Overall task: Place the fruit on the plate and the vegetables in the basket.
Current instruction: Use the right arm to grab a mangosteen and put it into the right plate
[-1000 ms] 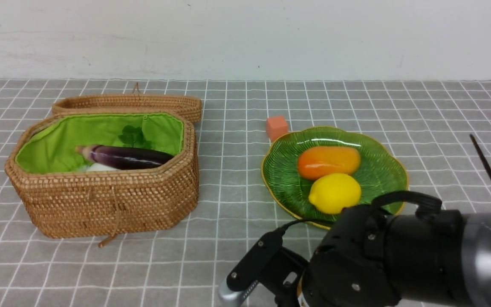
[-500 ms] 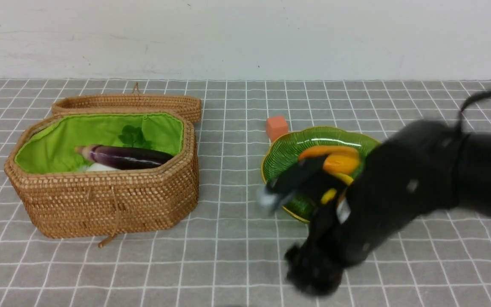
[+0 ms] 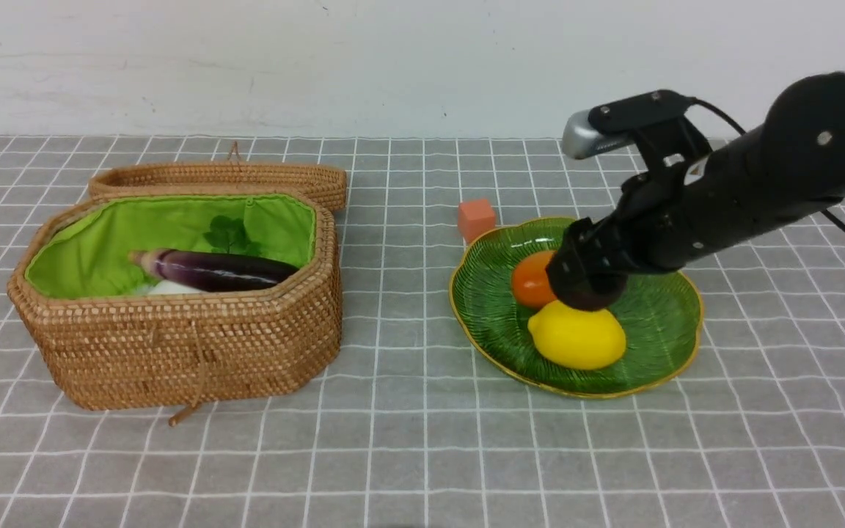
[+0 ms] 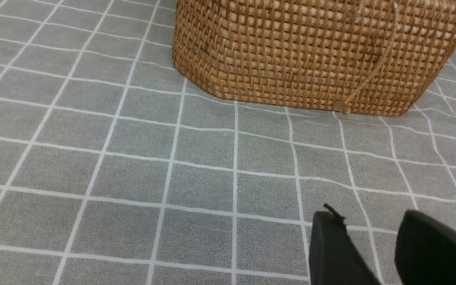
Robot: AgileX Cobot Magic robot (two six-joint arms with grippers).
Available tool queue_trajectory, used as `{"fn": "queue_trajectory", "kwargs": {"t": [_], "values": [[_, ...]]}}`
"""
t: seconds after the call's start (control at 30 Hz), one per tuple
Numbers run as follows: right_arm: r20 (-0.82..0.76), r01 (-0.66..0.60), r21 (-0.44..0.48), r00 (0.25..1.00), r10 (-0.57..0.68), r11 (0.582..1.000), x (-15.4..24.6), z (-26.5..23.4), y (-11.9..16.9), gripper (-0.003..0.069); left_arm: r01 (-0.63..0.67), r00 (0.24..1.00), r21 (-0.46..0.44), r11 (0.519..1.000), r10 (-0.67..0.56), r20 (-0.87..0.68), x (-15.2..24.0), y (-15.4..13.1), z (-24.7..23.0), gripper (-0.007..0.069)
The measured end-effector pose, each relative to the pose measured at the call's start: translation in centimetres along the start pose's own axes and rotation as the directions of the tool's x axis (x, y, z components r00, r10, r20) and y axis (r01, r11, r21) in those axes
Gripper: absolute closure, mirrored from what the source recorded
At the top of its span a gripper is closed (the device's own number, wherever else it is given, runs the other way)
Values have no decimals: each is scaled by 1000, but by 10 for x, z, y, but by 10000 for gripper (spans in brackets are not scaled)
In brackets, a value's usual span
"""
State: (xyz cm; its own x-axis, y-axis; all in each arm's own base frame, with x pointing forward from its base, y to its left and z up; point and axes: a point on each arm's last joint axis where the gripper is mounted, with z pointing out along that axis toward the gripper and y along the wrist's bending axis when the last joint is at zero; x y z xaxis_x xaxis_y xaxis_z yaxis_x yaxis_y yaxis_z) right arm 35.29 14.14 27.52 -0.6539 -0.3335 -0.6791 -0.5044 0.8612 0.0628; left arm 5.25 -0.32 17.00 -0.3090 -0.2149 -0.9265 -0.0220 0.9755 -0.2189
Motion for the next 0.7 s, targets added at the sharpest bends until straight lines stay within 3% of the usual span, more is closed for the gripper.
{"fn": "queue_trajectory", "kwargs": {"t": [0.43,0.57,0.7], "values": [[-40,-6,9,999,6,1000,11,38,-7,92,0,1000,0,1000,0,0,0,0,0,386],[-60,-6,0,998,6,1000,13,38,-6,6,0,1000,0,1000,0,0,0,0,0,386],[-65,-13,-7,998,13,1000,12,31,-4,-19,0,1000,0,1000,0,0,0,0,0,386]]}}
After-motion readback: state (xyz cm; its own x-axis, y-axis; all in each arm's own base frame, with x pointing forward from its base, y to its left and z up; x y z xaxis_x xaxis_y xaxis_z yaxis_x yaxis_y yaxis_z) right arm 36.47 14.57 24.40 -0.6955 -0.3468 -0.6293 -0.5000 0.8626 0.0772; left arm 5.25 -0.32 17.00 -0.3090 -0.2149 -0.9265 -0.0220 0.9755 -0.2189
